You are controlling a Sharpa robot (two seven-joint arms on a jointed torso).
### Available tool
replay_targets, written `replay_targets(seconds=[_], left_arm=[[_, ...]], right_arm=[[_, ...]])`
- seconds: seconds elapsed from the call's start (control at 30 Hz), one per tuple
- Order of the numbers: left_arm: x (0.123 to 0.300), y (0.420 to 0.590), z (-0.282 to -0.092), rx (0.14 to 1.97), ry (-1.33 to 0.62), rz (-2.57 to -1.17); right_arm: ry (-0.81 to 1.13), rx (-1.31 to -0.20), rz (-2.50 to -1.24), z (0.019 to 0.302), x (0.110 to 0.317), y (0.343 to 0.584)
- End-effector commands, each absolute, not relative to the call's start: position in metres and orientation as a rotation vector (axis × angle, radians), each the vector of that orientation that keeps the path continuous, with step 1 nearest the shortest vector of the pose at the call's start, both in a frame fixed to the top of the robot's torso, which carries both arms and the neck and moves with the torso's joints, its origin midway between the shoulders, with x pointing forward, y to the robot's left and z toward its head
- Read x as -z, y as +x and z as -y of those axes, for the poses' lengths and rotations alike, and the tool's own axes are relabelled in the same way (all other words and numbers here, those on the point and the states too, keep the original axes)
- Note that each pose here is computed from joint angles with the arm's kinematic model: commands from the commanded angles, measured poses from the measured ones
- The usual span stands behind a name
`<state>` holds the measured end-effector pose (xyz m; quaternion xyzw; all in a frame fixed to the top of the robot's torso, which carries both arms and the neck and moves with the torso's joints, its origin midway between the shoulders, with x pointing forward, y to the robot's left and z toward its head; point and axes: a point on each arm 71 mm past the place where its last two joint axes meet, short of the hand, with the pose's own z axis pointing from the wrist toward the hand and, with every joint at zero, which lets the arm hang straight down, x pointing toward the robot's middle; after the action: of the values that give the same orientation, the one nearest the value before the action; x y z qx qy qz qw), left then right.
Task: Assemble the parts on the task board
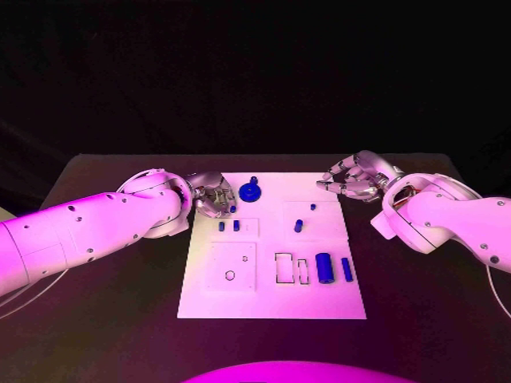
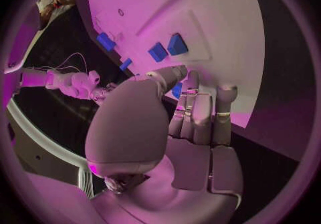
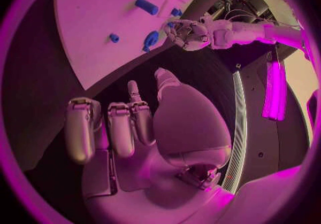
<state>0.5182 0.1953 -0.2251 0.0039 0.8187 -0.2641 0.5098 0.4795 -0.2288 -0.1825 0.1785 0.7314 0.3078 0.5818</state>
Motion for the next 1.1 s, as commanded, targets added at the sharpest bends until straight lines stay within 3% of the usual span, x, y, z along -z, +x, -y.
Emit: replay_targets(seconds=[0.03, 0.3, 0.57, 0.73, 1.1], left_arm=[[0.224, 0.518, -0.195, 0.641, 0.001, -1.966], [0.221, 0.518, -0.205, 0.649, -0.026, -1.947], [0.211, 0.52, -0.228, 0.705, -0.174, -1.913], [0.197, 0.519, -0.244, 0.907, -0.374, -1.789], [0.173, 0.508, -0.256, 1.446, -0.89, -1.425]], right_arm=[[0.402, -0.72, -1.709, 0.228, 0.183, 0.479], [0.402, -0.719, -1.708, 0.23, 0.183, 0.48], [0.306, -0.76, -1.682, 0.228, 0.181, 0.482], [0.108, -0.739, -1.685, 0.223, 0.181, 0.483], [-0.244, -0.58, -1.652, 0.206, 0.191, 0.482]])
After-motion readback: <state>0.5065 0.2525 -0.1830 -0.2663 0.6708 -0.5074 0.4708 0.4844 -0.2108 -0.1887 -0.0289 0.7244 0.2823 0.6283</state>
